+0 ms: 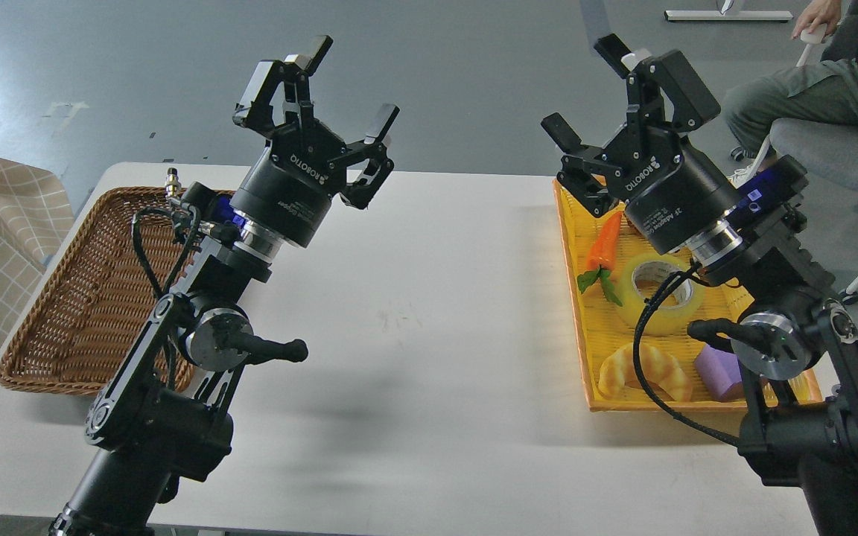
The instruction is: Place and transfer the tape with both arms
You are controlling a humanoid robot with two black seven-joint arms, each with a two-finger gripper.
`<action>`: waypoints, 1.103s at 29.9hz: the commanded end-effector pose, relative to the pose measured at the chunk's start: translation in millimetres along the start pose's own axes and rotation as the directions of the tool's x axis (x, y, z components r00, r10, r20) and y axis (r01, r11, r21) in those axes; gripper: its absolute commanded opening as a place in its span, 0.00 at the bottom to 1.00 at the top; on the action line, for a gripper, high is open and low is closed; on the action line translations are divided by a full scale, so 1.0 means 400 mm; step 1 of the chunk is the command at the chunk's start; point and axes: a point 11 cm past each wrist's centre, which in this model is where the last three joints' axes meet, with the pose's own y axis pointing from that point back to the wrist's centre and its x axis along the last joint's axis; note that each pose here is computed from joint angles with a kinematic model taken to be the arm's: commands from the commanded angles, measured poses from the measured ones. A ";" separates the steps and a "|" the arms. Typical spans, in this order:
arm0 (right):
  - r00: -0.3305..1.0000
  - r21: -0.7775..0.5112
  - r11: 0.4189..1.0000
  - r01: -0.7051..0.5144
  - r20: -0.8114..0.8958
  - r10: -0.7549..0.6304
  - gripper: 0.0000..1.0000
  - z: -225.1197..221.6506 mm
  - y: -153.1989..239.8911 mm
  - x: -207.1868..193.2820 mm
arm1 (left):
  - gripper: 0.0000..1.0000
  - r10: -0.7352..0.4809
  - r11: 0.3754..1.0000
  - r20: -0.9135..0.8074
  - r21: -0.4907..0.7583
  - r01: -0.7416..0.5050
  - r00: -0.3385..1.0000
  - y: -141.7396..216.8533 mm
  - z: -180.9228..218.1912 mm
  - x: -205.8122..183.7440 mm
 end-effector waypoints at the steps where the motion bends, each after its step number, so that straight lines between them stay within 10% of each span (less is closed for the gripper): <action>1: 1.000 0.001 1.000 0.005 -0.001 -0.005 1.00 -0.001 -0.001 -0.002 | 0.98 -0.001 1.000 -0.001 -0.001 0.001 1.000 -0.001 0.000 -0.001; 33: 1.000 0.032 0.999 0.025 -0.014 -0.024 1.00 -0.026 0.003 0.008 | 0.98 -0.017 1.000 -0.002 -0.007 0.017 1.000 -0.003 0.003 -0.006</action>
